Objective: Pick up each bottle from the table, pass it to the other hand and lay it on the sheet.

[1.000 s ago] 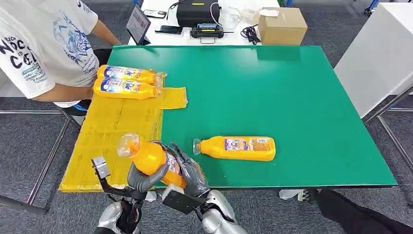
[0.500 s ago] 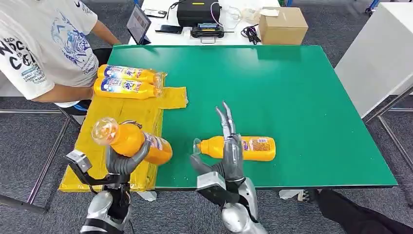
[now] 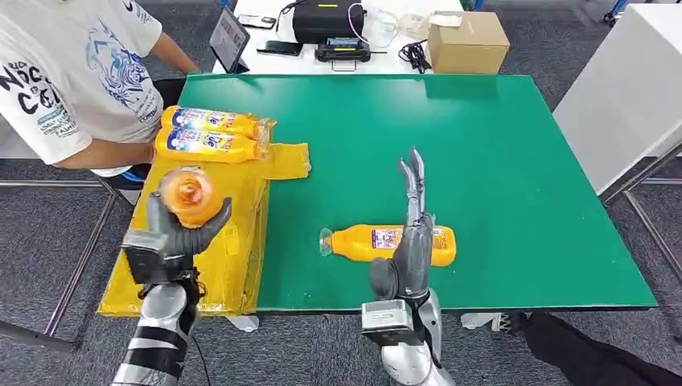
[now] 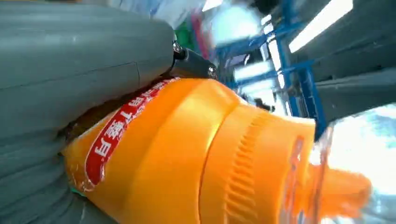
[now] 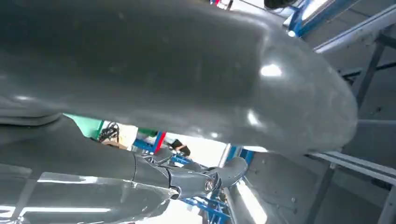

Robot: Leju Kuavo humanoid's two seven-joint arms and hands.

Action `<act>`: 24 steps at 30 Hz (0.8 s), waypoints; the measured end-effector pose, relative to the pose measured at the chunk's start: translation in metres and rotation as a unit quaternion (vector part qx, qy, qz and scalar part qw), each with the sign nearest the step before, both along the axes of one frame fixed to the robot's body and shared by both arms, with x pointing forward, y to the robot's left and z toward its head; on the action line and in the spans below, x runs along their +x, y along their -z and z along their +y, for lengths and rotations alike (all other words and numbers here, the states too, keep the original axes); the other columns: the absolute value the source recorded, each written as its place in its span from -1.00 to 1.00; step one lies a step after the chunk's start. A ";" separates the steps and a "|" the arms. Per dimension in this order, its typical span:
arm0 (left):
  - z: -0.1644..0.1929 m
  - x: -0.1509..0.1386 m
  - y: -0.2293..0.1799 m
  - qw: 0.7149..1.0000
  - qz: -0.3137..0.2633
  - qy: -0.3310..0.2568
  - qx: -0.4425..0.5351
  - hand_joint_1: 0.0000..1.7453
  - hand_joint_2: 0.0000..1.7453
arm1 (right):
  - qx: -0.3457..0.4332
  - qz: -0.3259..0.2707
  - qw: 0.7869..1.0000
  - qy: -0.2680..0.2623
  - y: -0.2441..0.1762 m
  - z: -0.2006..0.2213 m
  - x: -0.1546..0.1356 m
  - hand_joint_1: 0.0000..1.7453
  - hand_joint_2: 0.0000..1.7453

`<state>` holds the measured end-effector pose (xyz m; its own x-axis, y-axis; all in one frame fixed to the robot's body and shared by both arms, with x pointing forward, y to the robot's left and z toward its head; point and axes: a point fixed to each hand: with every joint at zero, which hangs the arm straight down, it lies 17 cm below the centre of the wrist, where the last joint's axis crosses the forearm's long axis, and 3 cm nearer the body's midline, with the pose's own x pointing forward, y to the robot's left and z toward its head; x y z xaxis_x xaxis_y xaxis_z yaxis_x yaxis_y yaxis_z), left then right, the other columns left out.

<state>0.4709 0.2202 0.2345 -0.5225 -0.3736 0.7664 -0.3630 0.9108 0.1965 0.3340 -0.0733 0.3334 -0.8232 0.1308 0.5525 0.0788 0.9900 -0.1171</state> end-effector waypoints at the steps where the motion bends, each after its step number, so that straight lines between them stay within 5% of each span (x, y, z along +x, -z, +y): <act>1: 0.001 0.005 0.000 0.998 0.003 -0.022 0.052 1.00 1.00 | -0.001 0.005 1.000 -0.005 0.001 0.001 0.002 -1.00 -1.00; 6: -0.001 0.040 0.030 0.944 0.048 -0.106 0.307 1.00 1.00 | -0.006 0.019 0.999 -0.037 0.003 0.008 0.008 -1.00 -1.00; 11: -0.004 0.072 0.106 0.861 0.162 -0.084 0.474 1.00 1.00 | -0.013 0.029 0.998 -0.058 0.006 0.015 0.011 -1.00 -1.00; 17: 0.002 0.074 0.176 0.787 0.249 -0.018 0.564 1.00 1.00 | -0.023 0.040 0.996 -0.076 0.012 0.022 0.014 -1.00 -1.00; 24: 0.013 0.080 0.192 0.774 0.296 0.018 0.560 1.00 1.00 | -0.032 0.050 0.994 -0.089 0.019 0.028 0.016 -1.00 -1.00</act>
<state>0.5510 0.2333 0.0420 -0.2298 -0.9698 0.0810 0.1139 0.0559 0.9919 0.3502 -0.0458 0.3144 -0.7778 0.0251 0.6280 -0.1123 0.9776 -0.1781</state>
